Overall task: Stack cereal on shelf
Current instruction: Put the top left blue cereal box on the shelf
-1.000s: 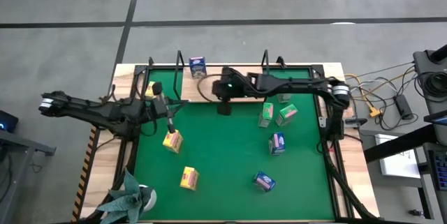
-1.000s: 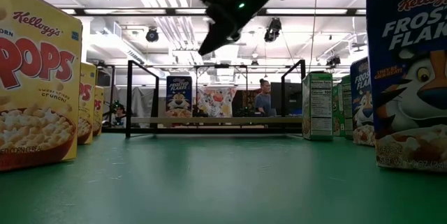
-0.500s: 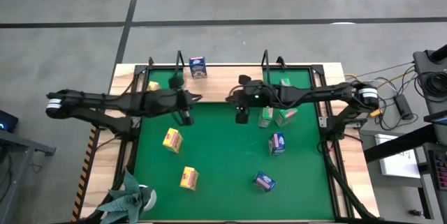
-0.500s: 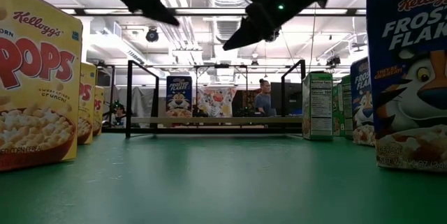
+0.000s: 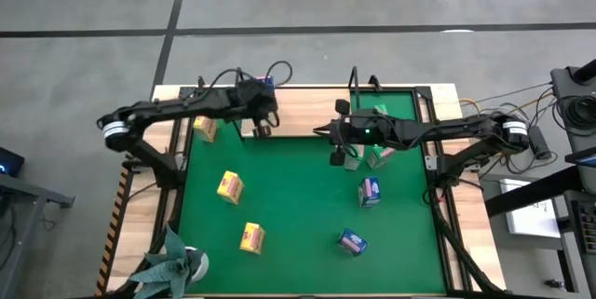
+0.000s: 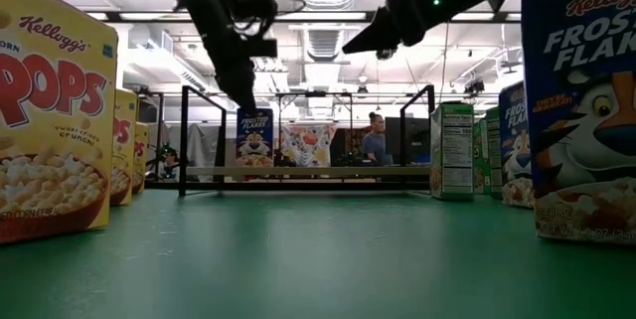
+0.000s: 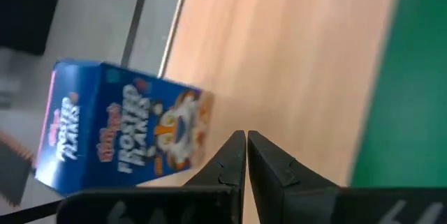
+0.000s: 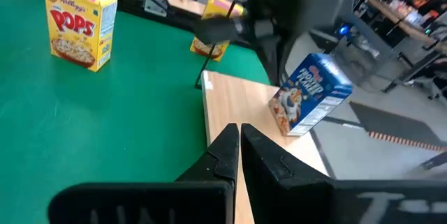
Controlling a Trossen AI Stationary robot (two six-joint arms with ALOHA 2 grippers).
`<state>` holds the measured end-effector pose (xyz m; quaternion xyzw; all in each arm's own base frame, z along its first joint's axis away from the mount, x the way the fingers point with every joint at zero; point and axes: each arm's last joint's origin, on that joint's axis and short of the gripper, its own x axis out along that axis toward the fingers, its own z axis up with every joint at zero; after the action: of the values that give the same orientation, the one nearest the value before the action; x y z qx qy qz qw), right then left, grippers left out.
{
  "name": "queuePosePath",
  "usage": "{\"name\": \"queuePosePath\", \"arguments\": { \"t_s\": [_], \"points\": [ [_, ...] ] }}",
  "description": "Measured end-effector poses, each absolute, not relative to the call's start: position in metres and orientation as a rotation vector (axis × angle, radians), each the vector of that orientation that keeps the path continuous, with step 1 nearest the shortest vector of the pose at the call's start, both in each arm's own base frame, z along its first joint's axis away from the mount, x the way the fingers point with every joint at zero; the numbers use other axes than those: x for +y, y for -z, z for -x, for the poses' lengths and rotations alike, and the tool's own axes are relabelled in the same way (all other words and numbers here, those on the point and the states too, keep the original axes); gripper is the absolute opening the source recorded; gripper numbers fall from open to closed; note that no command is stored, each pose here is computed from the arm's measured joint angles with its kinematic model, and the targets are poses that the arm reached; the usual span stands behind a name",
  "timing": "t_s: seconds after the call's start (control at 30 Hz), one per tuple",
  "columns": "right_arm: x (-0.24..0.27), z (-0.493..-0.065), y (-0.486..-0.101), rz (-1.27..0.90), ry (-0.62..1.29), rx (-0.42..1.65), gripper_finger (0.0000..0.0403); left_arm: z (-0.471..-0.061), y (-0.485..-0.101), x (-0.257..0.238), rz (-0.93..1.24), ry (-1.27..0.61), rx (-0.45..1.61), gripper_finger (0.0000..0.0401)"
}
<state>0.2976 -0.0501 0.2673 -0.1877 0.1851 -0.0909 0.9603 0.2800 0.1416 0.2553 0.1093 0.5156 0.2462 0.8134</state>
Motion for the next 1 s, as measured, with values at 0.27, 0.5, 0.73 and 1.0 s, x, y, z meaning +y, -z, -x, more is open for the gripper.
{"name": "queuePosePath", "arguments": {
  "t_s": [0.27,0.5,0.73,1.0],
  "points": [
    [-0.049,-0.292,-0.272,0.422,0.182,0.359,0.0009,-0.286,-0.250,0.171,-0.204,-0.578,1.135,0.0000],
    [-0.050,-0.293,-0.270,0.433,0.185,0.371,0.0009,-0.285,-0.246,0.185,-0.194,-0.607,1.156,0.0000],
    [-0.050,-0.293,-0.270,0.445,0.183,0.373,0.0009,-0.281,-0.244,0.194,-0.185,-0.638,1.143,0.0000],
    [-0.050,-0.293,-0.270,0.443,0.183,0.374,0.0009,-0.280,-0.244,0.197,-0.181,-0.647,1.139,0.0000]
  ]
}}
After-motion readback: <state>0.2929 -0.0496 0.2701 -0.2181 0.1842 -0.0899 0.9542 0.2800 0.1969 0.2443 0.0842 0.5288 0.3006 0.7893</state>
